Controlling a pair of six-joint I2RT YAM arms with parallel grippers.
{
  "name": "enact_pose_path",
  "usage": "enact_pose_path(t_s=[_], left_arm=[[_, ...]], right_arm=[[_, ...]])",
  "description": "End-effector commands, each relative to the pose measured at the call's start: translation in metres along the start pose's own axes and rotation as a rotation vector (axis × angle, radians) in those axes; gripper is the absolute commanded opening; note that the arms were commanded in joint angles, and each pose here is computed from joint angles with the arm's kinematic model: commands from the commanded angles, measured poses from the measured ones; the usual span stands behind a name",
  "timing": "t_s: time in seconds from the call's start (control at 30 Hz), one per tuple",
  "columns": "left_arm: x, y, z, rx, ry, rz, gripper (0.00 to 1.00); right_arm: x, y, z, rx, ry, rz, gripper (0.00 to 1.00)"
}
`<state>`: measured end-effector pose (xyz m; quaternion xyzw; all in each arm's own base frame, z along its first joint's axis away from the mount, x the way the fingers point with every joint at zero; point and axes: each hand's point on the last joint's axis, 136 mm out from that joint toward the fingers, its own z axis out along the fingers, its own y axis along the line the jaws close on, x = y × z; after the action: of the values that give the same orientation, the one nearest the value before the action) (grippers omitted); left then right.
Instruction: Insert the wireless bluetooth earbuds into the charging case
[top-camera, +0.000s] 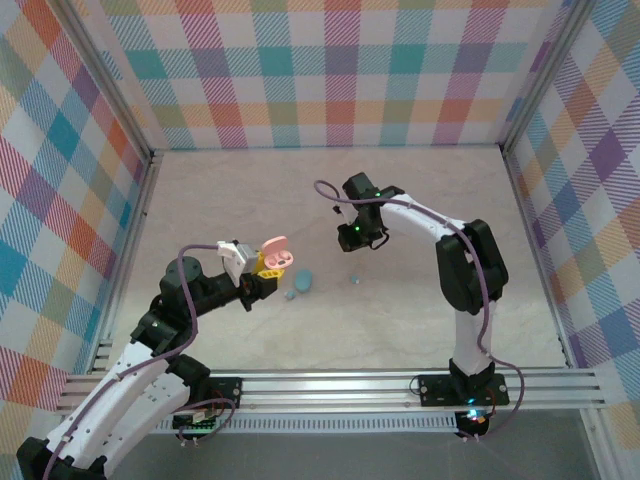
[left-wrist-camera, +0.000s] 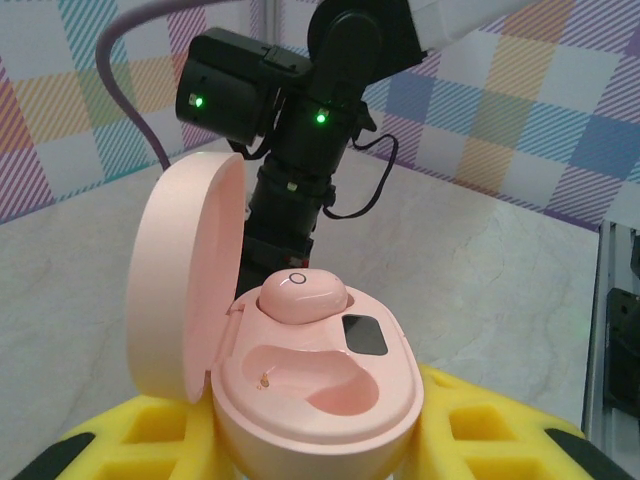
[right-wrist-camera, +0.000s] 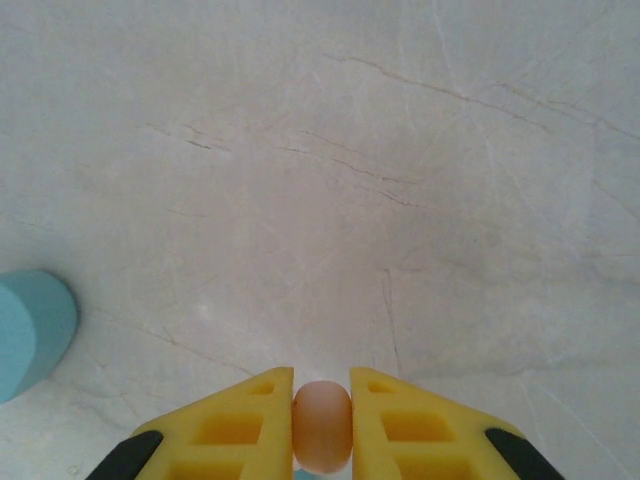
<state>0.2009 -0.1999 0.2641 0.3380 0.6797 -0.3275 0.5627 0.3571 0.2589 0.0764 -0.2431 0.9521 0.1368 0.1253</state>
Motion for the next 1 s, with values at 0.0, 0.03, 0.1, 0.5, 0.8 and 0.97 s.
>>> enact_pose_path(t_s=[0.0, 0.03, 0.1, 0.5, 0.8, 0.97], left_arm=[[-0.013, -0.004, 0.003, 0.032, -0.053, 0.005, 0.25], [-0.014, -0.004, 0.004, 0.035, -0.053, 0.005, 0.25], [-0.018, -0.003, 0.007, 0.041, -0.058, 0.004, 0.25], [-0.029, 0.001, 0.032, 0.073, -0.059, 0.007, 0.23], [-0.038, 0.004, 0.044, 0.021, -0.065, 0.049, 0.22], [-0.042, 0.004, 0.046, -0.002, -0.089, 0.069, 0.22]], right_arm=[[-0.009, 0.007, -0.049, 0.012, -0.085, 0.014, 0.18], [-0.011, 0.008, -0.061, 0.017, -0.106, 0.015, 0.18], [-0.012, 0.011, -0.087, 0.026, -0.159, 0.016, 0.18], [-0.011, 0.067, -0.217, 0.125, -0.427, -0.135, 0.17], [-0.019, 0.144, -0.244, -0.071, -0.517, -0.16, 0.16], [-0.019, 0.175, -0.24, -0.159, -0.511, -0.173, 0.16]])
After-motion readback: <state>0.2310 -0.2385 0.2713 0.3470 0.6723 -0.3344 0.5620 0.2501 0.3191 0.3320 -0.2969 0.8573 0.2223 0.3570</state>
